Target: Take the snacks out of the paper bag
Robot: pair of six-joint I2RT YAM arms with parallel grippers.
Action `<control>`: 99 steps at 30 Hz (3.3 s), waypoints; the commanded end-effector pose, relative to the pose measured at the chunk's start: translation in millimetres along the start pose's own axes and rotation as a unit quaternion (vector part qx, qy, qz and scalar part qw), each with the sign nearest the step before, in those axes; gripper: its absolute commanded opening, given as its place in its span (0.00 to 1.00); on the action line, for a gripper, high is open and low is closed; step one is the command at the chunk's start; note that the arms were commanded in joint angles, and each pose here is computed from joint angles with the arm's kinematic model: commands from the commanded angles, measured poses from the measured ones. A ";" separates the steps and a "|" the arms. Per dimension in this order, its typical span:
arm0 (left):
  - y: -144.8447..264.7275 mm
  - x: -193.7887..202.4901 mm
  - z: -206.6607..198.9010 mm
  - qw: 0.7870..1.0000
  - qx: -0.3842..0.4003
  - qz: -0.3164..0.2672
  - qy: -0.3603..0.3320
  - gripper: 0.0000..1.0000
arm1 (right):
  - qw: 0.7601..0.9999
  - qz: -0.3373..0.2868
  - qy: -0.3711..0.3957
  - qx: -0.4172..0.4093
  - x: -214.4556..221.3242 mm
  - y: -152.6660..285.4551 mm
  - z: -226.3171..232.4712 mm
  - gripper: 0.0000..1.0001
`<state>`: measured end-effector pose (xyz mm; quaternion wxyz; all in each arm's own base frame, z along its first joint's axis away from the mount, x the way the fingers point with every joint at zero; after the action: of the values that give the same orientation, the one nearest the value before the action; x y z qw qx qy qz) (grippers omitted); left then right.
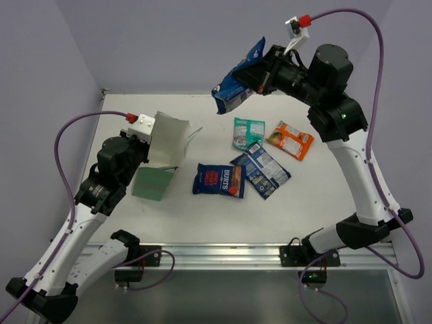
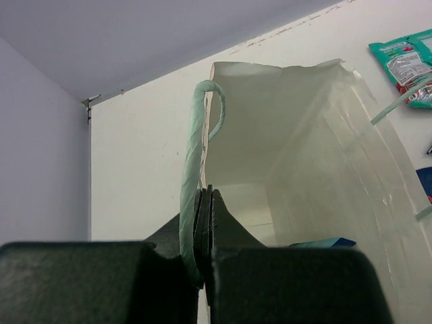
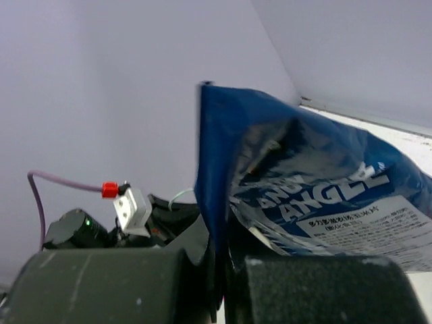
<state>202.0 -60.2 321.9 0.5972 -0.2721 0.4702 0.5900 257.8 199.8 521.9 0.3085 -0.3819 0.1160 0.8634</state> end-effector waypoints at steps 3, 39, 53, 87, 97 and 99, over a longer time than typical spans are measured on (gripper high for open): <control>2.3 -1.0 2.5 1.000 -0.012 -0.003 0.013 0.00 | 0.999 0.034 0.021 -0.026 10.8 6.5 -2.0 0.00; -9.2 -17.4 14.0 0.999 -0.040 -0.015 -0.034 0.00 | 0.939 0.200 -0.150 0.236 181.1 -74.0 -280.9 0.75; -57.2 -41.5 1.8 0.985 0.048 -0.074 -0.150 0.00 | 0.973 0.132 0.049 0.182 101.0 -4.8 -129.8 0.91; -16.3 -4.3 -17.4 0.974 0.134 -0.093 -0.155 0.00 | 0.949 0.292 0.115 -0.022 332.0 -62.5 -45.6 0.60; 2.9 18.4 -28.4 0.970 0.188 -0.063 -0.140 0.00 | 0.960 0.249 0.130 -0.006 331.4 -76.4 -33.6 0.62; 7.7 21.6 -29.6 0.971 0.192 -0.059 -0.130 0.00 | 0.963 0.228 0.144 0.001 332.6 -85.4 -38.4 0.62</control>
<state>195.2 -77.0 301.0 0.7401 -0.1088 0.4485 0.4891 144.4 385.0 231.2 0.0116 -0.4354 0.2699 0.8588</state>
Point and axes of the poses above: each gripper's point midway between its finger pads, its own y axis back along the fingers, its own z axis along the line the jaws close on, x = y × z, the point moved 9 cm from there along y, back along the fingers, and after that the axes turned 9 degrees about -y, right-handed, at the moved point
